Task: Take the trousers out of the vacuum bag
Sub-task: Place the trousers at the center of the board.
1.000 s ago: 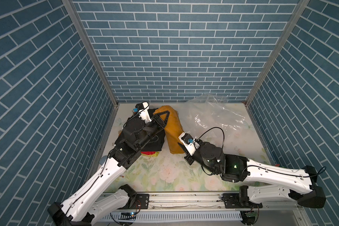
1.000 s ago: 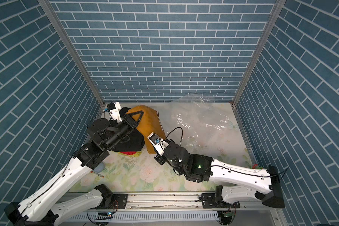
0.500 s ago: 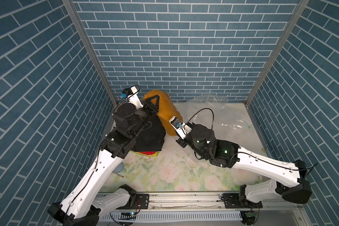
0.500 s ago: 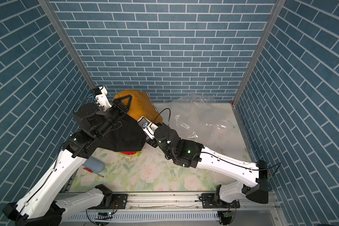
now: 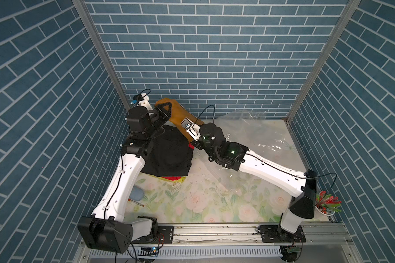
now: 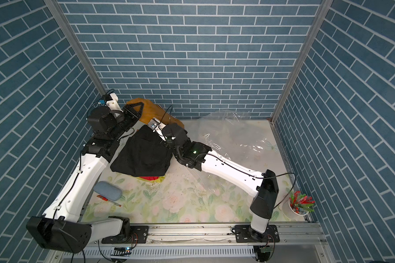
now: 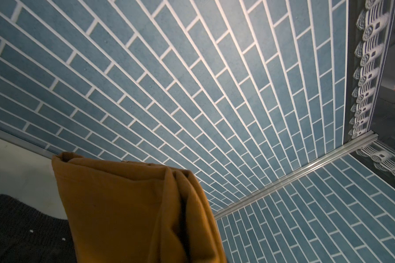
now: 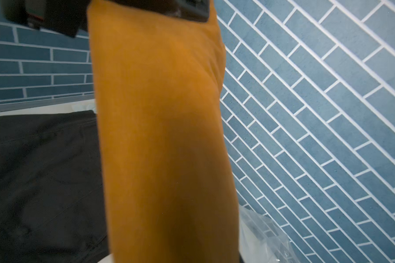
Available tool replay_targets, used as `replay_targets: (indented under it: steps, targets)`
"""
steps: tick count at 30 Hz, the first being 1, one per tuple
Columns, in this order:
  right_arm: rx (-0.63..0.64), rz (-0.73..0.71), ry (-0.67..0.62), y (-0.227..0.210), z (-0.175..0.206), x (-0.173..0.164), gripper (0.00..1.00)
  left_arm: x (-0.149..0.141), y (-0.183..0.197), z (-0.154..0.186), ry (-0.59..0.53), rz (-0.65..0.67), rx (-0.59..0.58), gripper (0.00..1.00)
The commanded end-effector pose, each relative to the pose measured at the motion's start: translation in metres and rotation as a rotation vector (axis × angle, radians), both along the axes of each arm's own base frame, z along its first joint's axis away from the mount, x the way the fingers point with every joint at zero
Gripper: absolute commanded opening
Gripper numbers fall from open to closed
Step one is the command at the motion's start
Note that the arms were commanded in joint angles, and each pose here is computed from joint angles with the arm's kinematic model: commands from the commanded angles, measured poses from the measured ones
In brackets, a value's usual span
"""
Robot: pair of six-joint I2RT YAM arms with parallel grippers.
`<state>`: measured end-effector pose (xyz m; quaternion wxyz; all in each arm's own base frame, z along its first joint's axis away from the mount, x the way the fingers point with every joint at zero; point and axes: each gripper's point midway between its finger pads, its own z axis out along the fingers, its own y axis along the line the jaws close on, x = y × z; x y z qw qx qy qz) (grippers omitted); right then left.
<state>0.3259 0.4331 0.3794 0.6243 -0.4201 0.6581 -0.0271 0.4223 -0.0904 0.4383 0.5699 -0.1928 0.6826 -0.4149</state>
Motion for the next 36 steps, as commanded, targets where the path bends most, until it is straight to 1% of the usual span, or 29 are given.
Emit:
replay_targets:
  steps: [1, 5, 7, 10, 14, 17, 20, 23, 27, 36]
  targets:
    - [0.124, -0.078, -0.133, -0.01, 0.064, 0.028, 0.0, -0.001, -0.005, 0.04, -0.145, -0.099, -0.009, 0.0]
    - [0.102, -0.096, -0.139, 0.001, 0.064, 0.048, 0.0, 0.011, 0.01, 0.026, -0.117, -0.089, -0.017, 0.0]
    - [0.103, -0.078, -0.129, 0.008, 0.06, 0.049, 0.0, 0.008, 0.016, 0.018, -0.113, -0.084, -0.023, 0.0]
    - [0.131, -0.033, -0.086, 0.015, 0.053, 0.044, 0.0, 0.001, 0.027, 0.002, -0.079, -0.056, -0.004, 0.0]
    - [0.16, 0.041, -0.03, 0.026, 0.039, 0.024, 0.0, -0.013, 0.048, -0.03, 0.008, -0.003, 0.027, 0.0]
    - [0.161, 0.076, -0.017, 0.034, 0.029, 0.006, 0.0, -0.026, 0.065, -0.052, 0.061, 0.043, 0.041, 0.0]
    - [0.158, 0.105, 0.0, 0.043, 0.018, -0.009, 0.0, -0.036, 0.079, -0.071, 0.106, 0.079, 0.071, 0.0]
    - [0.144, 0.12, 0.022, 0.049, 0.002, -0.02, 0.0, -0.043, 0.09, -0.097, 0.169, 0.109, 0.103, 0.0]
    - [0.135, 0.145, 0.046, 0.052, -0.019, -0.037, 0.0, -0.052, 0.106, -0.128, 0.228, 0.126, 0.117, 0.0]
    - [0.144, 0.174, 0.114, 0.058, -0.055, -0.055, 0.0, -0.078, 0.126, -0.189, 0.391, 0.193, 0.209, 0.0]
